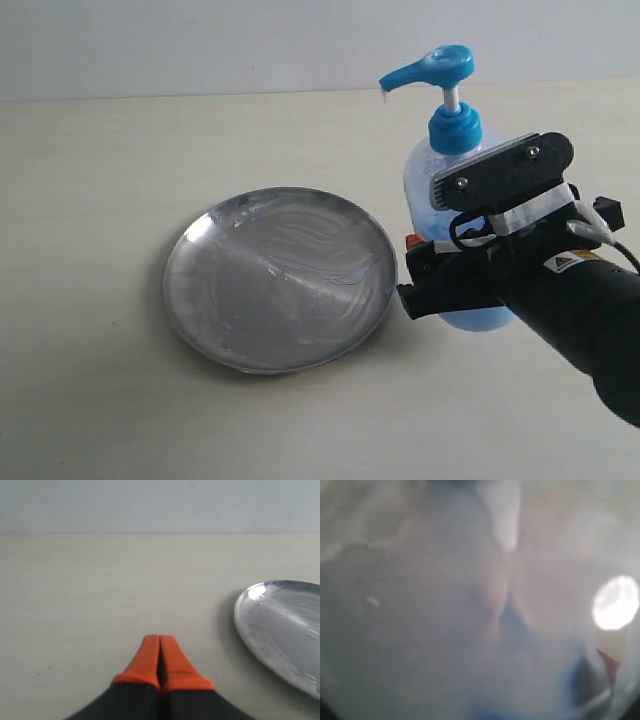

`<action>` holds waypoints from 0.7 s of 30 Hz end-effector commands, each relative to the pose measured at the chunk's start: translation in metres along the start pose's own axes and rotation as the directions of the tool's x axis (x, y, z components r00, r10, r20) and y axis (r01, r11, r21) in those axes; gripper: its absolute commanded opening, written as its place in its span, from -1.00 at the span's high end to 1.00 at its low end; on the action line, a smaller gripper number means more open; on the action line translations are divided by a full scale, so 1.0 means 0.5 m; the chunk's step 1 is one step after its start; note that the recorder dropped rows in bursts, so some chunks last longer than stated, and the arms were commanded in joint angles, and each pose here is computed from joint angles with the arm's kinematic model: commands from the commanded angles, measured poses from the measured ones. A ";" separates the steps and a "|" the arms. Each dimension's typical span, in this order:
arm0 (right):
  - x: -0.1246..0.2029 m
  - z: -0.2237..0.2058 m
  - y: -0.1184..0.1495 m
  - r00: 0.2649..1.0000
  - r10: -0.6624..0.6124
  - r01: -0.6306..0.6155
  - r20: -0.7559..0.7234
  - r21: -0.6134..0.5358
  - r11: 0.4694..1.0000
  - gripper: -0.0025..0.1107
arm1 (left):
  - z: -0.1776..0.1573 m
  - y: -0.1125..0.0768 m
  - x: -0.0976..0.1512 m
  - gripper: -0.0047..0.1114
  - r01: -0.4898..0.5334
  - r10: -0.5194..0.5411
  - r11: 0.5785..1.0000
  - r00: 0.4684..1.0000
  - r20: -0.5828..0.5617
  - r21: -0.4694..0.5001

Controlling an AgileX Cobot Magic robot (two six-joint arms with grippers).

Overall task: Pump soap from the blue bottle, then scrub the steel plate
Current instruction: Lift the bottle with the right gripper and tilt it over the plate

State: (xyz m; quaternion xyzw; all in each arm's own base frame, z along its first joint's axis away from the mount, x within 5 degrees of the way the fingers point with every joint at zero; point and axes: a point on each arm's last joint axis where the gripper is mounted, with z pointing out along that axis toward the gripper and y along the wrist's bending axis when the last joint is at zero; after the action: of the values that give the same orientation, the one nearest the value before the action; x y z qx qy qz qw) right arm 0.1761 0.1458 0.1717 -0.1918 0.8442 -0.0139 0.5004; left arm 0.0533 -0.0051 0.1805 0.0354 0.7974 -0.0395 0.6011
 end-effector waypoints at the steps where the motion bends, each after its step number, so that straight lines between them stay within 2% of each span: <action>1: -0.007 0.003 0.013 0.994 -0.081 0.075 0.078 0.075 0.994 0.96 | -0.001 0.000 -0.002 0.92 0.000 0.000 1.000 1.000 0.013 -0.003; 6: 0.008 0.022 0.024 0.995 -0.094 0.089 0.046 0.095 0.991 0.96 | -0.001 0.000 -0.002 0.92 0.000 0.000 1.000 1.000 0.013 -0.003; 21: 0.000 0.034 0.033 0.995 -0.088 0.083 0.049 0.104 0.991 0.96 | -0.001 0.000 -0.002 0.92 0.000 0.000 1.000 1.000 0.013 -0.003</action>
State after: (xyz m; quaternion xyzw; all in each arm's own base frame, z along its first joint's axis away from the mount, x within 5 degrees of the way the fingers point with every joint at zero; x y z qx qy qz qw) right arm 0.1792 0.1630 0.1466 -0.2090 0.8477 -0.0563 0.4843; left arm 0.0533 -0.0051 0.1805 0.0354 0.7974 -0.0395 0.6011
